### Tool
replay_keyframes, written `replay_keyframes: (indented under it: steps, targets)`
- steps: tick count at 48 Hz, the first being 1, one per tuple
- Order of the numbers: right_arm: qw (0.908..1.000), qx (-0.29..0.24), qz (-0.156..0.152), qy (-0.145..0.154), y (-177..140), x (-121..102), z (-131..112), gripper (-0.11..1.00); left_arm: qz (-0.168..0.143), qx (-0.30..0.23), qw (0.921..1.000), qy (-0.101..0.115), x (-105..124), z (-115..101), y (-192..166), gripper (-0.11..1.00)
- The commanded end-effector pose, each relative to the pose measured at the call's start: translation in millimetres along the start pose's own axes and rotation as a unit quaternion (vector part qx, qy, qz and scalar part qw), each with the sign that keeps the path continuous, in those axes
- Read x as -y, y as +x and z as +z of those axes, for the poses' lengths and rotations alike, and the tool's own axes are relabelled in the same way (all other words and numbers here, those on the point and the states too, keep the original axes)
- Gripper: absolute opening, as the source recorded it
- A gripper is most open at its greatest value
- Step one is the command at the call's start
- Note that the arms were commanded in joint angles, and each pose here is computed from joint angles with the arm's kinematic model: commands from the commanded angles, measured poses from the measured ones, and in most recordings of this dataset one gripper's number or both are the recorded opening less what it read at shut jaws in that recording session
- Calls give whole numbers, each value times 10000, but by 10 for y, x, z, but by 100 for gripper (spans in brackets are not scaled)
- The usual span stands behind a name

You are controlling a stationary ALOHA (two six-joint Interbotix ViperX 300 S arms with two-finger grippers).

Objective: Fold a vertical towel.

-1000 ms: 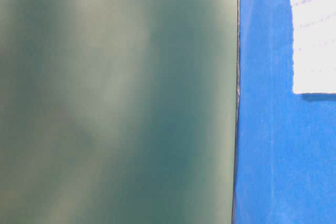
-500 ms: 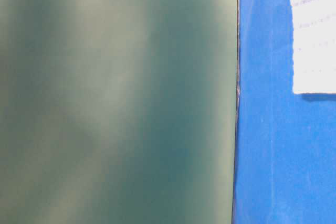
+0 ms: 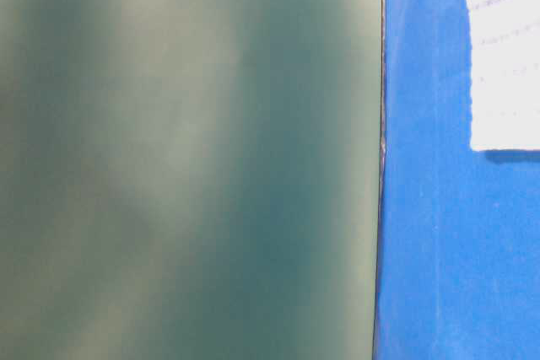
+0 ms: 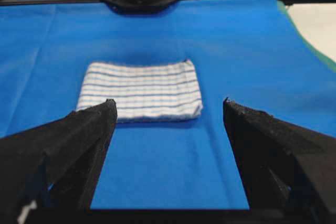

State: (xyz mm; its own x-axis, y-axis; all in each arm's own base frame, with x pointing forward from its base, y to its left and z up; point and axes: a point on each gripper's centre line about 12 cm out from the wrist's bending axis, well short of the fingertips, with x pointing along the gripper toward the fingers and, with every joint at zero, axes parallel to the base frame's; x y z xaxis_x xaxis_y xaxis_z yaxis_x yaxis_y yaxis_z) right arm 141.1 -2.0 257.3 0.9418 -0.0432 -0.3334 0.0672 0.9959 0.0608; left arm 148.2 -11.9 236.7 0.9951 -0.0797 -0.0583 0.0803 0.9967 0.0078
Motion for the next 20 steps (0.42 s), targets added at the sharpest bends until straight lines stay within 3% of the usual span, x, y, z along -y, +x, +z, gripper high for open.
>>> replay_keyframes:
  steps: [1,20]
  targets:
    - [10000,0,5,-4,18,-8,34,61,9,61,10000,15,-3,54,9,78]
    - [10000,-38,1,-9,31,-8,22,61,16,69,10000,14,-5,56,9,78]
